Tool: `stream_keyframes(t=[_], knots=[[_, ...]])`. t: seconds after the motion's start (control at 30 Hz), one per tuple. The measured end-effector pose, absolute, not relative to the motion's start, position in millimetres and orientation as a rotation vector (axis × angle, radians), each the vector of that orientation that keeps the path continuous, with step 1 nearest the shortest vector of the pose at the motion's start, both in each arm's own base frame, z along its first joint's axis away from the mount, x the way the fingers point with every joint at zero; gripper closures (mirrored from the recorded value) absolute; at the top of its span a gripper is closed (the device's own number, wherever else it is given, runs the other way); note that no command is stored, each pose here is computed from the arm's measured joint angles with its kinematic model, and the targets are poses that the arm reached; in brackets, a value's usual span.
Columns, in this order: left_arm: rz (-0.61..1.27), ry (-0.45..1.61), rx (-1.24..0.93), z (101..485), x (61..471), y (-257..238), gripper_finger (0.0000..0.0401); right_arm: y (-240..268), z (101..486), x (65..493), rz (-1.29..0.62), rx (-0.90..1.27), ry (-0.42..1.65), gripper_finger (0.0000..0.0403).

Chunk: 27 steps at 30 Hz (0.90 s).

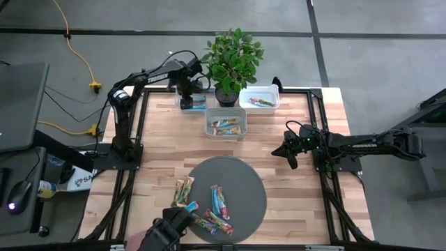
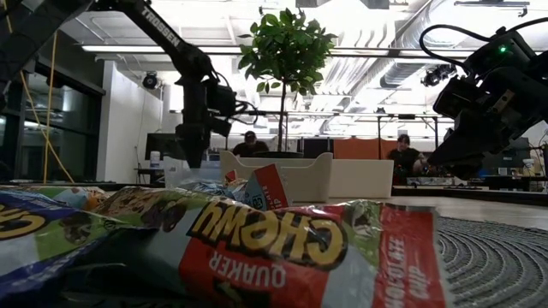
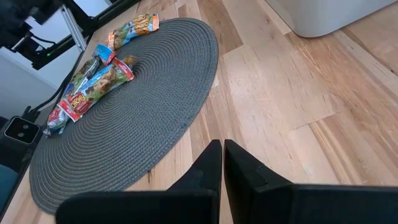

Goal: Pick and place Granola Bars by type
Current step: Put the blue granola bar into the transparent bin

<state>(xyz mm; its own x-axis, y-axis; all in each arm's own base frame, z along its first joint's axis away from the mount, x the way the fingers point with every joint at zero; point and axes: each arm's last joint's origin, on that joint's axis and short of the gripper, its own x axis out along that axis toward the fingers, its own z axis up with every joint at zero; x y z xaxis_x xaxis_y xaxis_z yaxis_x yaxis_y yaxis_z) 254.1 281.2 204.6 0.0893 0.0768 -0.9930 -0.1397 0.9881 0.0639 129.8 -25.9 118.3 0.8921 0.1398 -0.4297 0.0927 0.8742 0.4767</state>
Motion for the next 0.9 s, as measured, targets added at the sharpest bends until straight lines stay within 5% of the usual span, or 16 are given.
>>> stream_keyframes(t=[0.63,0.9], knots=[[0.350,1.111,0.150,342,208,229,0.0224,-26,118,130,0.026,0.511,0.473,0.0403],[0.174,0.861,-0.028,381,182,185,0.0224,-26,118,130,0.025,0.511,0.473,0.0403]])
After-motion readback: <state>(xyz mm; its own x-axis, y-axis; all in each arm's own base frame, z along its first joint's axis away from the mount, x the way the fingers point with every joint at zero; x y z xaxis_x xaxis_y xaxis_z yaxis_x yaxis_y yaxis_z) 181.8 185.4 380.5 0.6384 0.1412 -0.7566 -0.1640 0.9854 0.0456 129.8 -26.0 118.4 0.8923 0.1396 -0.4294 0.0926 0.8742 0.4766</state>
